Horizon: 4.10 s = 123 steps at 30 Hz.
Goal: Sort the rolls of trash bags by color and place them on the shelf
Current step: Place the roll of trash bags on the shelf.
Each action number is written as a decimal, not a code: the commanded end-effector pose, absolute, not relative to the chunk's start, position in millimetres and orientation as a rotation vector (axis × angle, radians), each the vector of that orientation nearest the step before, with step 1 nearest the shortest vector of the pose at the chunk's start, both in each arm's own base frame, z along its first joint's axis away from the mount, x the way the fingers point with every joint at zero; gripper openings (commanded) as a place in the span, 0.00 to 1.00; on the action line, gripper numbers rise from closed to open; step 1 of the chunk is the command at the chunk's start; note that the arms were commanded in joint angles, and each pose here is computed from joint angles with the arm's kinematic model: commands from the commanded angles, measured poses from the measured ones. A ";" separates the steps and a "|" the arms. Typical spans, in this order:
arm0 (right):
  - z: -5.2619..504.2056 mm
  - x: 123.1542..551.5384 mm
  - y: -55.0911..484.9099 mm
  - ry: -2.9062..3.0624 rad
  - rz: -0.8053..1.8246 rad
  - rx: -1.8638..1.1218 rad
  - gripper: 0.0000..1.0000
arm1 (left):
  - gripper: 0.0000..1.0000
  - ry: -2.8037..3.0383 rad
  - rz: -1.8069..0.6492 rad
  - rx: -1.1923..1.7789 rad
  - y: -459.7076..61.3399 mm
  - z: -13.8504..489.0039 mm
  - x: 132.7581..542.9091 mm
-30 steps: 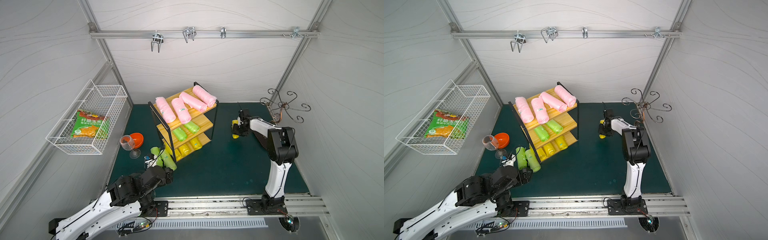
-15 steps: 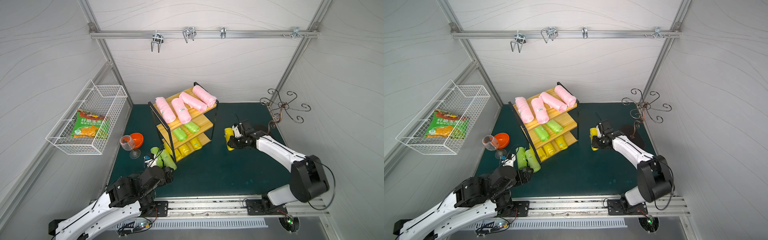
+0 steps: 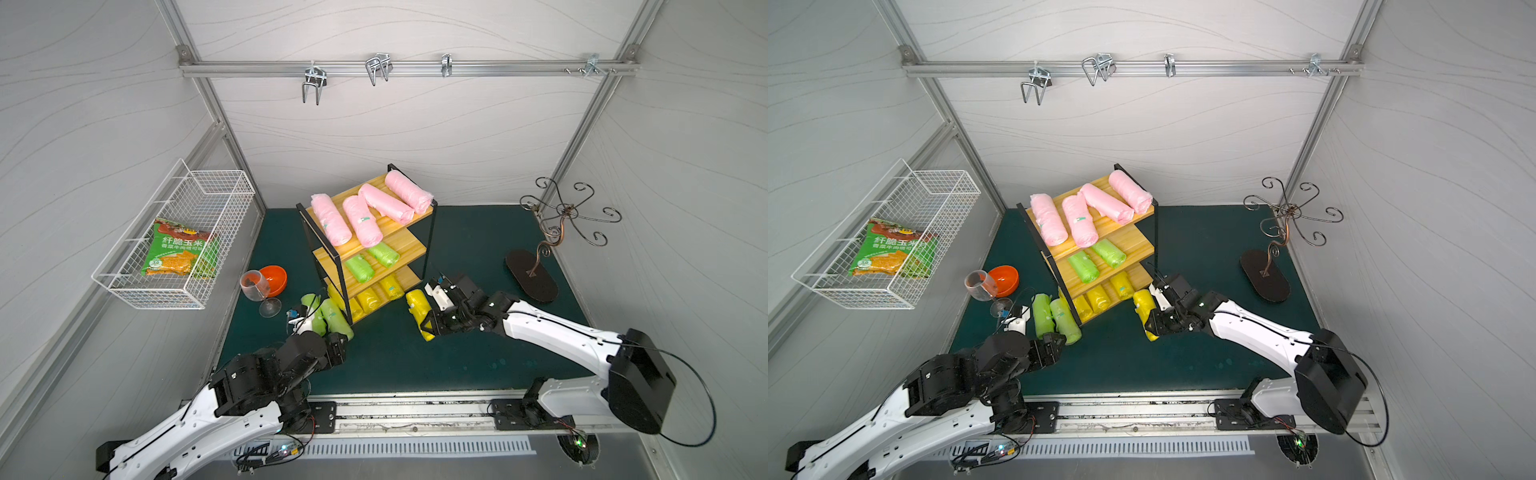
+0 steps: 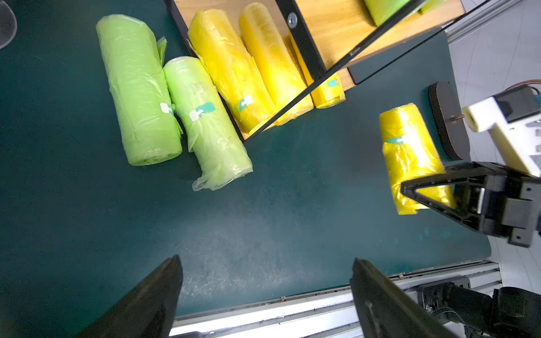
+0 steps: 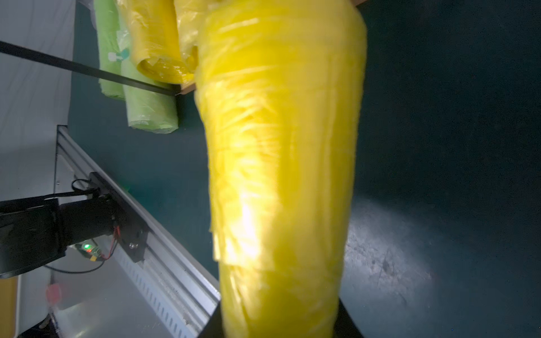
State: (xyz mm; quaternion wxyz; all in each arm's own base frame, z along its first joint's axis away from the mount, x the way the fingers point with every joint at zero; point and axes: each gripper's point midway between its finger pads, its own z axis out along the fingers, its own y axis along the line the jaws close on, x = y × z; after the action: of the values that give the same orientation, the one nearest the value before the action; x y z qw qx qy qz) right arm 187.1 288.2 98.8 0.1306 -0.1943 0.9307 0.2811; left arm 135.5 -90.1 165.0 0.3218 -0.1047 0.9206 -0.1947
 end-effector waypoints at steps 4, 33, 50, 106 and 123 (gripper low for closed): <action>95.0 229.8 303.1 2.615 0.794 -0.493 0.00 | 0.95 2.369 -0.535 -0.301 -83.3 182.8 136.5; 75.8 317.6 328.4 2.538 0.676 -0.454 0.00 | 0.95 2.391 -0.503 -0.313 -76.2 179.2 132.4; 67.5 326.3 349.9 2.505 0.925 -0.297 0.00 | 0.95 2.405 -0.510 -0.323 -78.6 171.9 131.5; 59.0 309.7 328.0 2.782 0.902 -0.476 0.77 | 0.95 2.420 -0.511 -0.325 -83.1 165.8 132.3; 64.5 257.2 298.5 2.801 0.980 -0.447 0.77 | 0.95 2.421 -0.521 -0.324 -87.0 163.9 133.8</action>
State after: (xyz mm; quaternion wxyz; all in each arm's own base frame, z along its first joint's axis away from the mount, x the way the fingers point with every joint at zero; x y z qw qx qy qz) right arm 260.4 305.9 59.6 0.0814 -0.1780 0.9261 0.3224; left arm 128.9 -79.6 158.9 0.3091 -0.1171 0.9266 -0.1791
